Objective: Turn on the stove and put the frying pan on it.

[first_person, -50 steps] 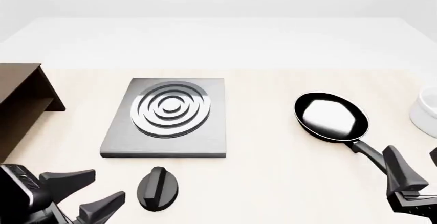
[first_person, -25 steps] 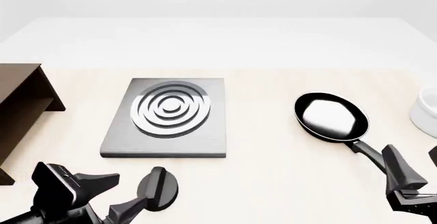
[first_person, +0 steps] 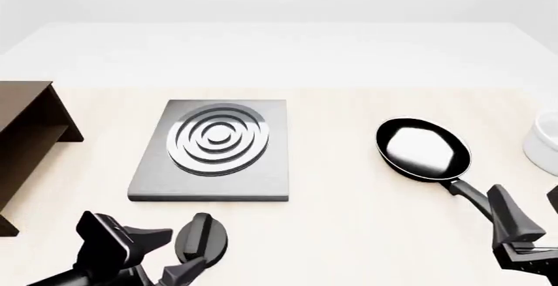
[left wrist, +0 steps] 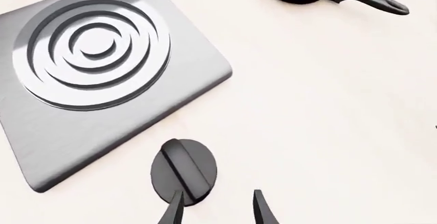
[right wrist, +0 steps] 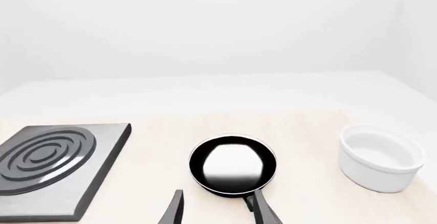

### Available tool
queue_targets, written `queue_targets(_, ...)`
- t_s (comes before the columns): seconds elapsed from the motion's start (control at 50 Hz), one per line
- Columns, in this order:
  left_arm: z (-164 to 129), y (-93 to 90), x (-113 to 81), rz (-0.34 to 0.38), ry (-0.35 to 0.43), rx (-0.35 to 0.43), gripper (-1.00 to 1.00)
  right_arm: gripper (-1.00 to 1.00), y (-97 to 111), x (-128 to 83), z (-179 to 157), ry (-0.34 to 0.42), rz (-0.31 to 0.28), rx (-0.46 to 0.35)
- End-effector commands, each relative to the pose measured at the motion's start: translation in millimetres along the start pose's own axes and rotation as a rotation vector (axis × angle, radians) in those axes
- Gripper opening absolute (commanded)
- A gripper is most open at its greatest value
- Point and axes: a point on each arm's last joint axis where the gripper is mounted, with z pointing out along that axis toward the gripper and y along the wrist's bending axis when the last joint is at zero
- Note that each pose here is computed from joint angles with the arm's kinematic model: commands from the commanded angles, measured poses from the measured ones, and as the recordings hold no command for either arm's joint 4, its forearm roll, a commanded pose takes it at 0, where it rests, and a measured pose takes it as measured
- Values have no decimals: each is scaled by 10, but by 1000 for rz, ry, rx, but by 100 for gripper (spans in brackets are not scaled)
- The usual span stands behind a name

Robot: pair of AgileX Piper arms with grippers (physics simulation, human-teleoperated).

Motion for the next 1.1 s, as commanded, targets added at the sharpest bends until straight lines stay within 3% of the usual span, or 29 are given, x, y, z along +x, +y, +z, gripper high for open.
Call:
queue_targets(0.02, 76, -18, 52, 7, 11, 13, 100, 100, -3, 1, -12, -2, 4, 4)
queue_targets(0.52, 278, -53, 148, 0, 29, 36, 100, 100, -1, 1, -22, -5, -1, 1)
queue_targets(1.1, 488, -147, 122, 17, 38, 75, 100, 100, 1, -4, -9, -6, -4, -1)
